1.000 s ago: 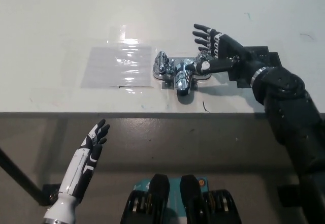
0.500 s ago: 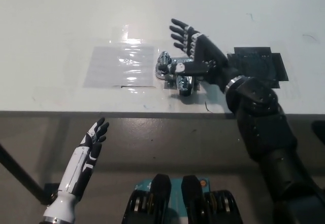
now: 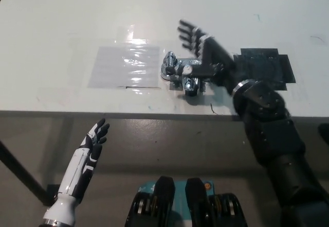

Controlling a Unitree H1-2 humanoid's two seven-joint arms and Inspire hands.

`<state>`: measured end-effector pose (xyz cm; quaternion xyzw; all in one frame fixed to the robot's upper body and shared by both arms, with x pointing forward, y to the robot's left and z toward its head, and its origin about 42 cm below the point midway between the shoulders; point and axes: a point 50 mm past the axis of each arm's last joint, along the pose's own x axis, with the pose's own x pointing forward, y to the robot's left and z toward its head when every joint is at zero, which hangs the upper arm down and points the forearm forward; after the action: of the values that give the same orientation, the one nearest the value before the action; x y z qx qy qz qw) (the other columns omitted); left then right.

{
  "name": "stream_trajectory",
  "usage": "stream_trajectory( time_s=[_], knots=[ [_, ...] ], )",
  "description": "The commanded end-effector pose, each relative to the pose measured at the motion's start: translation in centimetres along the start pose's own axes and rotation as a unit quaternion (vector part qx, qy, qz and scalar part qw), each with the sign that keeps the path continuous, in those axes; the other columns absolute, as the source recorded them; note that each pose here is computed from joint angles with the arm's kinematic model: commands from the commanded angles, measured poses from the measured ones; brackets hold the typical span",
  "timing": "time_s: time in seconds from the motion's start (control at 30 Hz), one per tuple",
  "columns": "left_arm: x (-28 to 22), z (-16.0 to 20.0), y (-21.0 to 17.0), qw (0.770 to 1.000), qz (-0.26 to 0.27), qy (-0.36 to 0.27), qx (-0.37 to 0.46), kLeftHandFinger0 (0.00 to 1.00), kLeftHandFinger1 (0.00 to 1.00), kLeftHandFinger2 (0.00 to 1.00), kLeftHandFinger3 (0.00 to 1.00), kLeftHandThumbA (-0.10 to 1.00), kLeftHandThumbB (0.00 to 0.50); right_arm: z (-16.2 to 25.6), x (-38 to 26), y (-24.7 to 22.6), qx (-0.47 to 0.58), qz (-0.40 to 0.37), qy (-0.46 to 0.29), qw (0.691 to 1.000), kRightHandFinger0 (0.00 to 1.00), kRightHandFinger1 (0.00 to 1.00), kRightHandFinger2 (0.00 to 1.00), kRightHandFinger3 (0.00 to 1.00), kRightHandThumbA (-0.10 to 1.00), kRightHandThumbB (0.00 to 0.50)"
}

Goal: The faucet is at the center of the desk and the robot turn off the faucet by turning the right faucet handle using the right hand

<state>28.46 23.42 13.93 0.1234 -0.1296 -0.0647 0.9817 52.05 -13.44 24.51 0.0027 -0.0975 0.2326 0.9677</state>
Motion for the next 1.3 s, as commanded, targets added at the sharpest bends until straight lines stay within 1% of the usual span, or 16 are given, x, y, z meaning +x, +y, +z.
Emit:
stream_trajectory(
  time_s=[0.0, 0.13, 0.23, 0.27, 0.4, 0.47, 0.53, 0.63, 0.77, 0.87, 0.93, 1.03, 1.1, 1.17, 1.2, 1.27],
  knots=[
    [0.6, 0.8, 0.7, 1.000, 0.012, -0.029, 0.000, 1.00, 1.00, 1.00, 1.00, 1.00, 0.234, 8.4, 1.2, -2.8, -0.022, -0.032, -0.135, 0.990, 1.00, 1.00, 1.00, 1.00, 1.00, 0.342],
    [0.5, 0.9, 0.6, 1.000, 0.010, -0.026, 0.002, 1.00, 1.00, 1.00, 1.00, 1.00, 0.239, 12.3, 0.4, -4.5, 0.015, -0.042, -0.209, 0.977, 1.00, 1.00, 1.00, 1.00, 1.00, 0.357],
    [0.6, 0.9, 0.6, 1.000, 0.008, -0.027, 0.006, 1.00, 1.00, 1.00, 1.00, 1.00, 0.235, 15.9, -1.1, -5.7, 0.044, -0.048, -0.257, 0.964, 1.00, 1.00, 1.00, 1.00, 1.00, 0.391],
    [0.6, 0.9, 0.6, 1.000, 0.009, -0.029, 0.004, 1.00, 1.00, 1.00, 1.00, 1.00, 0.228, 16.5, -1.4, -5.9, 0.051, -0.048, -0.264, 0.962, 1.00, 1.00, 1.00, 1.00, 1.00, 0.384],
    [0.7, 0.9, 0.6, 0.999, 0.008, -0.031, 0.006, 1.00, 1.00, 1.00, 1.00, 1.00, 0.230, 18.2, -3.6, -6.5, 0.059, -0.066, -0.294, 0.952, 1.00, 1.00, 1.00, 1.00, 1.00, 0.405],
    [0.8, 0.9, 0.6, 0.999, 0.007, -0.032, 0.006, 1.00, 1.00, 1.00, 1.00, 1.00, 0.227, 19.0, -5.4, -6.6, 0.042, -0.067, -0.313, 0.947, 1.00, 1.00, 1.00, 1.00, 1.00, 0.382],
    [0.9, 0.9, 0.6, 0.999, 0.009, -0.036, 0.000, 1.00, 1.00, 1.00, 1.00, 1.00, 0.220, 19.5, -7.7, -6.2, 0.005, -0.062, -0.333, 0.941, 1.00, 1.00, 1.00, 1.00, 1.00, 0.401],
    [1.1, 1.0, 0.7, 0.999, 0.008, -0.039, 0.005, 1.00, 1.00, 1.00, 1.00, 1.00, 0.220, 19.3, -10.4, -5.1, -0.031, -0.054, -0.349, 0.935, 1.00, 1.00, 1.00, 1.00, 1.00, 0.389],
    [1.2, 1.0, 0.9, 0.999, 0.006, -0.037, 0.007, 1.00, 1.00, 1.00, 1.00, 1.00, 0.226, 17.5, -15.1, -2.8, -0.079, -0.050, -0.355, 0.930, 1.00, 1.00, 1.00, 1.00, 1.00, 0.378],
    [0.9, 1.0, 0.9, 0.999, 0.006, -0.033, 0.011, 1.00, 1.00, 1.00, 1.00, 1.00, 0.223, 14.6, -19.0, -0.9, -0.083, -0.047, -0.342, 0.935, 1.00, 1.00, 1.00, 1.00, 1.00, 0.377],
    [0.9, 1.0, 0.9, 0.999, 0.005, -0.034, 0.012, 1.00, 1.00, 1.00, 1.00, 1.00, 0.219, 11.7, -21.8, 0.6, -0.083, -0.055, -0.320, 0.942, 1.00, 1.00, 1.00, 1.00, 1.00, 0.363],
    [1.0, 1.0, 0.8, 0.999, 0.005, -0.034, 0.009, 1.00, 1.00, 1.00, 1.00, 1.00, 0.226, 8.9, -24.4, 1.8, -0.088, -0.069, -0.283, 0.953, 1.00, 1.00, 1.00, 1.00, 1.00, 0.395],
    [0.9, 1.0, 1.0, 0.999, 0.006, -0.032, 0.015, 1.00, 1.00, 1.00, 1.00, 1.00, 0.231, 6.6, -25.8, 2.6, -0.093, -0.075, -0.263, 0.957, 1.00, 1.00, 1.00, 1.00, 1.00, 0.366],
    [0.9, 1.0, 1.0, 0.999, 0.005, -0.031, 0.012, 1.00, 1.00, 1.00, 1.00, 1.00, 0.232, 4.3, -26.9, 3.1, -0.088, -0.084, -0.232, 0.965, 1.00, 1.00, 1.00, 1.00, 1.00, 0.389],
    [0.7, 1.0, 0.9, 0.999, 0.003, -0.030, 0.010, 1.00, 1.00, 1.00, 1.00, 1.00, 0.233, 2.8, -27.5, 3.3, -0.083, -0.092, -0.216, 0.969, 1.00, 1.00, 1.00, 1.00, 1.00, 0.374],
    [0.5, 0.9, 0.8, 0.999, -0.002, -0.030, 0.012, 1.00, 1.00, 1.00, 1.00, 1.00, 0.224, 0.5, -28.5, 3.6, -0.075, -0.103, -0.191, 0.973, 1.00, 1.00, 1.00, 1.00, 1.00, 0.310]
  ],
)
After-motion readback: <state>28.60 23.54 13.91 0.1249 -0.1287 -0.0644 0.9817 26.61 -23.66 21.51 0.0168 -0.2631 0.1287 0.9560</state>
